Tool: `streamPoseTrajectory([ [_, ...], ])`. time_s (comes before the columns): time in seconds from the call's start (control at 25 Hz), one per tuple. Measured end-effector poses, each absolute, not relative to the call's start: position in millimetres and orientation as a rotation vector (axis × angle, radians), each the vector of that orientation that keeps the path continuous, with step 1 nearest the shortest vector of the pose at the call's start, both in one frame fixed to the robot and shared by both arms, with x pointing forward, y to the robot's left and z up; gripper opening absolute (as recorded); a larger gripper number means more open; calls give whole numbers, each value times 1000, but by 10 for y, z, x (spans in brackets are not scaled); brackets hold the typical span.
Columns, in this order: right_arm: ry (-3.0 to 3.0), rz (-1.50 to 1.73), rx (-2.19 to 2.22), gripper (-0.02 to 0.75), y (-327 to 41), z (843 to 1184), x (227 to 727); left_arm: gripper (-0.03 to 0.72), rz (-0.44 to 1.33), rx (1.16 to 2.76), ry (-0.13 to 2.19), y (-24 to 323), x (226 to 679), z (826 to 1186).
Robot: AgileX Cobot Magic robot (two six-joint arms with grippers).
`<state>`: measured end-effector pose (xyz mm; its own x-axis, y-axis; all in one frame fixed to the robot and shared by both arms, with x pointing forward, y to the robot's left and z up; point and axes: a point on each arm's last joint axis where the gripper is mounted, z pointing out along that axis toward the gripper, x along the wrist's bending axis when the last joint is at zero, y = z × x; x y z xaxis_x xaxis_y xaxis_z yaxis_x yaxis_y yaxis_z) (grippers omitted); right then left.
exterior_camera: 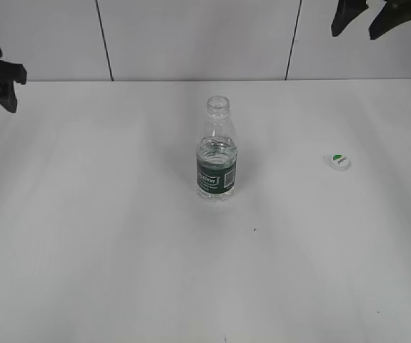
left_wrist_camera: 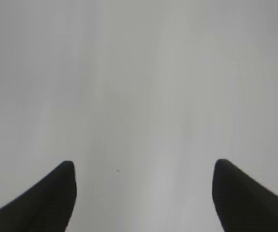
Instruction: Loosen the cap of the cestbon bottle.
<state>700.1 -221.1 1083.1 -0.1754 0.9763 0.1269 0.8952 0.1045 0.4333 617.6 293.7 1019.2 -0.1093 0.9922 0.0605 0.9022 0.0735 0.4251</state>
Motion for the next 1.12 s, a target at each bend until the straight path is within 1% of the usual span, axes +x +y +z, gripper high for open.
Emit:
streamPoseTrajectory([
  [0.12, 2183, 628, 1879, 501, -2212, 10840, 6997, 520, 411, 1906, 2102, 2867, 6190, 10374],
  [0.24, 2171, 648, 1865, 501, -2218, 10936, 6958, 520, 344, 1897, 2097, 2825, 6196, 10542],
  [0.36, 2151, 681, 1841, 501, -2231, 11117, 6863, 519, 312, 1955, 2088, 2821, 6163, 10628],
  [0.52, 2138, 701, 1827, 501, -2263, 11325, 6638, 515, 229, 2049, 2117, 2825, 6078, 10619],
  [0.56, 2143, 692, 1833, 501, -2271, 11332, 6578, 509, 215, 2064, 2123, 2827, 6063, 10618],
  [0.8, 2157, 648, 1844, 501, -2352, 11457, 6102, 483, 242, 2135, 2086, 2850, 6031, 10660],
  [0.96, 2148, 615, 1831, 501, -2427, 11545, 5751, 482, 269, 2121, 2065, 2851, 5971, 10779],
  [1.12, 2138, 608, 1819, 501, -2493, 11617, 5374, 481, 324, 2086, 2029, 2857, 5844, 10996],
])
